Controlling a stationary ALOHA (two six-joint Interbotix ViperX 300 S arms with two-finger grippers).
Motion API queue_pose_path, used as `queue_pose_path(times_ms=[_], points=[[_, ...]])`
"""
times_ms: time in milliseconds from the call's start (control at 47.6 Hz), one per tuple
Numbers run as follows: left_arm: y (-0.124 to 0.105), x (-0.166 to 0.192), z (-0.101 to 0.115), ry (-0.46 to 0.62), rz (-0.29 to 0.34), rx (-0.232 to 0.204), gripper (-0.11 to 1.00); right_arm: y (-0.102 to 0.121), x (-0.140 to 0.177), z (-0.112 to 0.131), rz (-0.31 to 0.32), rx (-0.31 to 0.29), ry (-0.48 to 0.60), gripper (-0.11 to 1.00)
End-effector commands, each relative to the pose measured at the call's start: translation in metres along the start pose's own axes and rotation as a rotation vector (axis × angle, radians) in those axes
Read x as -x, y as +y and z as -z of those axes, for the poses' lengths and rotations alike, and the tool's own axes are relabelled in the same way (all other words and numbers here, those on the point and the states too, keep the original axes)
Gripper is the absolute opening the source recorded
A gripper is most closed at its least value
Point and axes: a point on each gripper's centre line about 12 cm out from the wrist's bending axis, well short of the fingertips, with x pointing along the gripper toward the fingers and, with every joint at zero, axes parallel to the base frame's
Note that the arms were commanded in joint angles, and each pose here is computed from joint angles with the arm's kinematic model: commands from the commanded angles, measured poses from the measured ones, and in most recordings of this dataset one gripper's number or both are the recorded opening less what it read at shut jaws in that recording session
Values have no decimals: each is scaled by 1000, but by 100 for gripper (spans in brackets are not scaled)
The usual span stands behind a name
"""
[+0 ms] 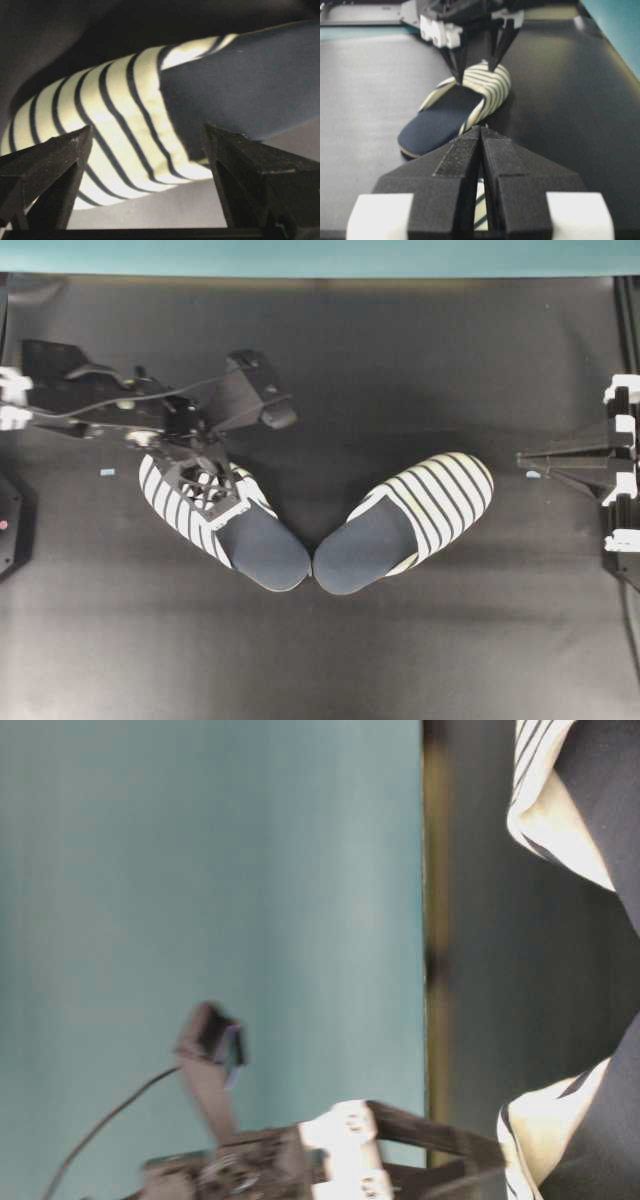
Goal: Arrange the slippers with the left arm.
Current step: 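Move the left gripper over the left striped slipper's heel and grasp it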
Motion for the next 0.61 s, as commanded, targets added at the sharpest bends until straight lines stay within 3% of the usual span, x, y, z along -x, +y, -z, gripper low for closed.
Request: queue_pose_path(times_ms=[0,126,420,588], points=[[6,-3,-6,0,-8,26,85,0,0,-2,0,-8,-8,-1],[12,-9,-2,15,-20,58,84,0,0,-2,0,-9,-11,-1],[16,-17,7,26,-26,66,81,0,2,-2,0,-8,-15,-1],[13,-17,6,8,-17,63,60,0,2,-2,0,-8,-18,-1]])
